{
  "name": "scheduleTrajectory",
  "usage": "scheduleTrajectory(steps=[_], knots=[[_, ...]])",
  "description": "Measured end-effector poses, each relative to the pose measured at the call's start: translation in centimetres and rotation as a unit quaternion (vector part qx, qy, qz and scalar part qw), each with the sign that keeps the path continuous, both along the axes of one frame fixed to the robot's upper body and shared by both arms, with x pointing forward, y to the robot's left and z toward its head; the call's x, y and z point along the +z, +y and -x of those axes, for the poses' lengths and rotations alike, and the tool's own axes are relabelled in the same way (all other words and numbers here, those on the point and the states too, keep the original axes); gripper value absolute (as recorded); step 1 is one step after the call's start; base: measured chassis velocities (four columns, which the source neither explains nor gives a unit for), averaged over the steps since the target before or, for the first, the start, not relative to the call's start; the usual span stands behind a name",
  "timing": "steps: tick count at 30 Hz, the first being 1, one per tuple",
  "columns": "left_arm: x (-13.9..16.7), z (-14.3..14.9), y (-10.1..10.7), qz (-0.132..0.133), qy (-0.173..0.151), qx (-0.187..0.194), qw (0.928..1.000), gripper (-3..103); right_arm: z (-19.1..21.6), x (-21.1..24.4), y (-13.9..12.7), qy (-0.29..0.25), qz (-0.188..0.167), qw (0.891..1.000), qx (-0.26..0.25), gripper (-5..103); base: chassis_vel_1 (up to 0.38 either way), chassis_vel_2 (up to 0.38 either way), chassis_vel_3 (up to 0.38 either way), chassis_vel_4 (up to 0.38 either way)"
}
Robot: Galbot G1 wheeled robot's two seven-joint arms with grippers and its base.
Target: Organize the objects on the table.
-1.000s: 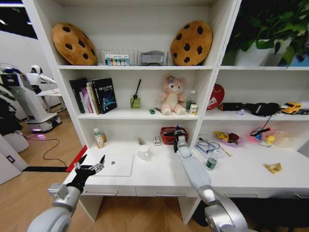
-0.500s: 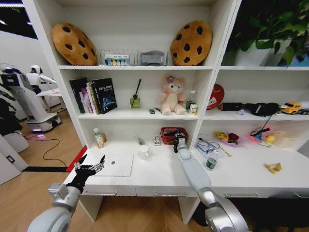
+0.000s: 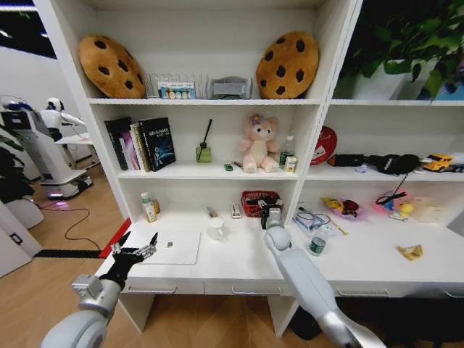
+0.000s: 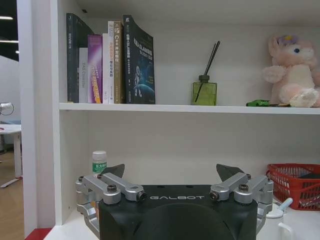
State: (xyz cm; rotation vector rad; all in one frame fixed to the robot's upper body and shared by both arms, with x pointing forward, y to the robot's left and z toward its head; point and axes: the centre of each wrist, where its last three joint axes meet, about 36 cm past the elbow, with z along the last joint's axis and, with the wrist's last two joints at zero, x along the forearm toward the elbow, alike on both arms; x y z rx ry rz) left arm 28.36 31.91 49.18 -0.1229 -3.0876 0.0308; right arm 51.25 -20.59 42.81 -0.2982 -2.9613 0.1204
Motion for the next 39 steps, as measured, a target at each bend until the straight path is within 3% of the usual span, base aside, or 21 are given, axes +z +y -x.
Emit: scheduleTrajectory(steps=[2, 5, 16, 18, 25, 28, 32, 39], knots=[[0.0, 0.0, 0.0, 0.000, 0.000, 0.000, 1.0000, 100, 4.1, -1.0, -0.3, 0.070, -0.033, 0.997, -0.019, 99, 0.000, 0.000, 0.000, 0.000], [0.0, 0.0, 0.0, 0.000, 0.000, 0.000, 1.0000, 100, 5.2, -2.8, -0.8, 0.111, -0.053, 0.992, -0.034, 100, 0.000, 0.000, 0.000, 0.000], [0.0, 0.0, 0.0, 0.000, 0.000, 0.000, 1.0000, 100, 5.7, -5.5, -1.5, 0.152, -0.060, 0.986, -0.042, 100, 0.000, 0.000, 0.000, 0.000], [0.0, 0.0, 0.0, 0.000, 0.000, 0.000, 1.0000, 100, 5.2, -7.3, -2.4, 0.180, -0.064, 0.981, -0.024, 92, 0.000, 0.000, 0.000, 0.000], [0.0, 0.0, 0.0, 0.000, 0.000, 0.000, 1.0000, 100, 4.1, -7.3, -2.9, 0.195, -0.061, 0.979, -0.007, 71, 0.000, 0.000, 0.000, 0.000], [0.0, 0.0, 0.0, 0.000, 0.000, 0.000, 1.0000, 100, 4.1, -7.4, -3.1, 0.204, -0.063, 0.977, 0.000, 55, 0.000, 0.000, 0.000, 0.000], [0.0, 0.0, 0.0, 0.000, 0.000, 0.000, 1.0000, 100, 4.1, -7.3, -3.1, 0.208, -0.064, 0.976, 0.005, 51, 0.000, 0.000, 0.000, 0.000], [0.0, 0.0, 0.0, 0.000, 0.000, 0.000, 1.0000, 100, 3.8, -7.0, -3.2, 0.211, -0.073, 0.975, 0.008, 26, 0.000, 0.000, 0.000, 0.000]])
